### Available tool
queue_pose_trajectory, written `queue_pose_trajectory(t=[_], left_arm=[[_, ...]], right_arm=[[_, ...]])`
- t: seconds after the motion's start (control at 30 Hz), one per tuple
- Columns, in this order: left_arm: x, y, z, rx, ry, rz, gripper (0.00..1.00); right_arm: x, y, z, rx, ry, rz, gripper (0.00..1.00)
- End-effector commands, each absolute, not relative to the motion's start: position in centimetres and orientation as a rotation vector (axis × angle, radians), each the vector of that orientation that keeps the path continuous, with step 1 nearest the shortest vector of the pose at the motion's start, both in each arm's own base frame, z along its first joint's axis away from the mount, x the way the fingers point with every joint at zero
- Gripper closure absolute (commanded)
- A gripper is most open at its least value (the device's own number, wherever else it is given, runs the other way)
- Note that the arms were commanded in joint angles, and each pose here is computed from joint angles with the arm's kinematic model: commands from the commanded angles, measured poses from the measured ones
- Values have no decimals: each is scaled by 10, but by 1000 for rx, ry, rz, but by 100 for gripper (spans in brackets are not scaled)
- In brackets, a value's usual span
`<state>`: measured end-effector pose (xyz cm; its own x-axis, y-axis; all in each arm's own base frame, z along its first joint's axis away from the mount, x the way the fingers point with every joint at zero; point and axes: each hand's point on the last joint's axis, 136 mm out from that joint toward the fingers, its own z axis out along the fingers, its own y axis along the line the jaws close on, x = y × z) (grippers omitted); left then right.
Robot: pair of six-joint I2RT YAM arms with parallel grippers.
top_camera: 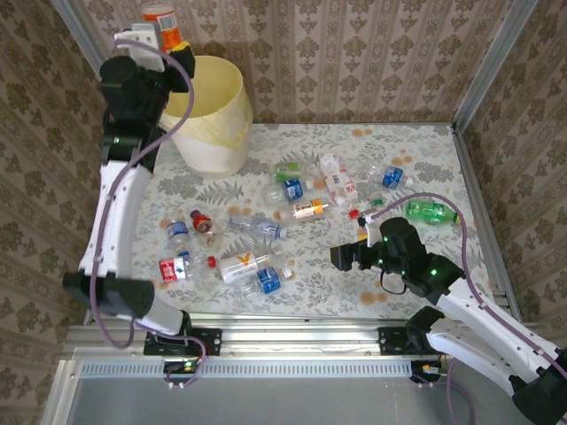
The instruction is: Throw the plastic bottles in the bin
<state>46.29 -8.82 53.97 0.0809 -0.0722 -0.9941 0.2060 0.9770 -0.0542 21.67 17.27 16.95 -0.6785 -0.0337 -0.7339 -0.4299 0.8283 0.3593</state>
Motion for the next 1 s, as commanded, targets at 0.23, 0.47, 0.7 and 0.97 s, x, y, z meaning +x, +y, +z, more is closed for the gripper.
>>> queue_pose_trajectory(t=[0.23, 0.47, 0.7, 0.97], left_arm=[[585, -61, 391, -70, 1987, -279, 0], [518, -89, 487, 14, 1802, -229, 0], [416, -107, 537, 120, 1630, -331, 0], [321, -118, 508, 262, 1559, -451, 0]], right_arm=[[217, 177, 187, -345, 2225, 692, 0], [221, 161, 175, -253, 2251, 607, 0], [250, 137, 161, -57, 2372, 418, 0], [312, 118, 168, 81, 2429, 303, 0]])
